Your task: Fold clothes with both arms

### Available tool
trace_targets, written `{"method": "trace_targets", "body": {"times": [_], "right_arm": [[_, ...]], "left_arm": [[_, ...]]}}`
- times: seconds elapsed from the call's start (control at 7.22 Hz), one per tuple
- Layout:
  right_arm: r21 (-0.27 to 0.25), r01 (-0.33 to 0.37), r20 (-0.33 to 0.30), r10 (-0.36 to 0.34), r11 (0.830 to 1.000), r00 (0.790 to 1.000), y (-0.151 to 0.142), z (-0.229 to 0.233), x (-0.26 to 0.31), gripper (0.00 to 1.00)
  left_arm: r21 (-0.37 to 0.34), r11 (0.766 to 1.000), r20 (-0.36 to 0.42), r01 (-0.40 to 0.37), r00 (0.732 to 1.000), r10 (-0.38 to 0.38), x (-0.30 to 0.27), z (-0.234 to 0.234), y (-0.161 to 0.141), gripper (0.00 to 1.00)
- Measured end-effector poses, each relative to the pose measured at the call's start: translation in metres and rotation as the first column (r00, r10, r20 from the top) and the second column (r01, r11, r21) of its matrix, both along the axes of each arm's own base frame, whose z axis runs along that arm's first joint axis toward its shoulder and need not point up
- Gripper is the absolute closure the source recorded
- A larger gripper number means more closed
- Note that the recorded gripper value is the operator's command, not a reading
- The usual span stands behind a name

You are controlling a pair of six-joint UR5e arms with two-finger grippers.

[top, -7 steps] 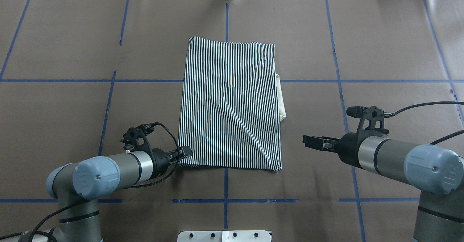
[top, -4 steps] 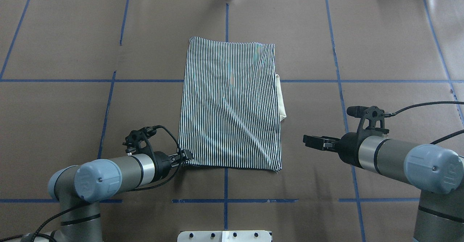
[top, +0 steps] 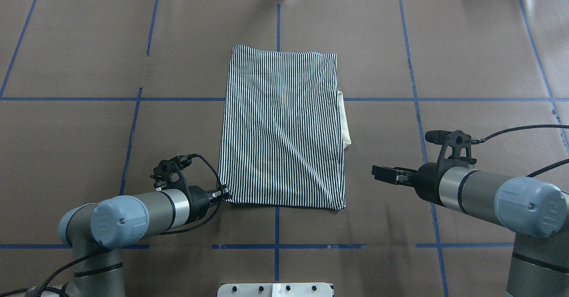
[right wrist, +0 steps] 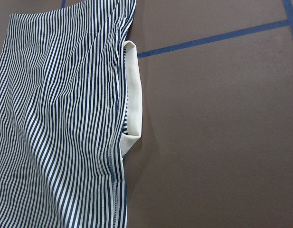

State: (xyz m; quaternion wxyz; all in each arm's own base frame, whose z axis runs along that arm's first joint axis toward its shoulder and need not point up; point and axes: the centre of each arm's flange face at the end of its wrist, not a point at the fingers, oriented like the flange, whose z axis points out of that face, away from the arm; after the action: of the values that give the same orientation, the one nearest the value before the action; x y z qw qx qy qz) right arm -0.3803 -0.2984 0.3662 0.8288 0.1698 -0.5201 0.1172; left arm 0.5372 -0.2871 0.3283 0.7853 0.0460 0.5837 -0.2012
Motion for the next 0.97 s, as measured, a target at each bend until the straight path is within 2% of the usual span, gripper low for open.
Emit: {"method": "trace_targets", "body": {"times": [0.14,0.28,0.42,0.55,0.69,0.83,0.97], "right_arm": [[-0.055,-0.028,0.022,0.03,0.998,0.999,-0.001,-0.004,-0.005,0.05],[-0.157,-0.079,0.046,0.087,0.984,0.995,-0.006,-0.02,-0.017,0.06],[-0.268,-0.136,0.045,0.153,0.954,0.987,-0.013,-0.047,-0.038,0.09],[-0.359,-0.186,0.014,0.205,0.915,0.979,-0.02,-0.082,-0.063,0.2],[-0.421,-0.223,-0.028,0.233,0.879,0.972,-0.021,-0.109,-0.086,0.23],[-0.459,-0.248,-0.065,0.247,0.853,0.967,-0.022,-0.116,-0.104,0.23],[-0.476,-0.262,-0.096,0.247,0.839,0.964,-0.021,-0.113,-0.117,0.23]], "left_arm": [[0.002,1.0,-0.003,0.0,1.0,0.0,-0.001,-0.002,0.0,1.0],[0.004,1.0,-0.009,0.0,1.0,0.0,-0.001,-0.005,0.0,1.0],[0.006,1.0,-0.015,0.0,1.0,0.0,-0.001,-0.009,0.0,1.0],[0.007,1.0,-0.02,0.0,1.0,0.0,0.0,-0.011,0.0,1.0],[0.008,1.0,-0.022,0.0,1.0,0.0,0.0,-0.013,0.0,1.0],[0.009,1.0,-0.022,0.0,1.0,0.0,0.001,-0.013,0.0,1.0],[0.01,1.0,-0.023,-0.001,1.0,0.001,0.001,-0.014,0.0,1.0]]}}
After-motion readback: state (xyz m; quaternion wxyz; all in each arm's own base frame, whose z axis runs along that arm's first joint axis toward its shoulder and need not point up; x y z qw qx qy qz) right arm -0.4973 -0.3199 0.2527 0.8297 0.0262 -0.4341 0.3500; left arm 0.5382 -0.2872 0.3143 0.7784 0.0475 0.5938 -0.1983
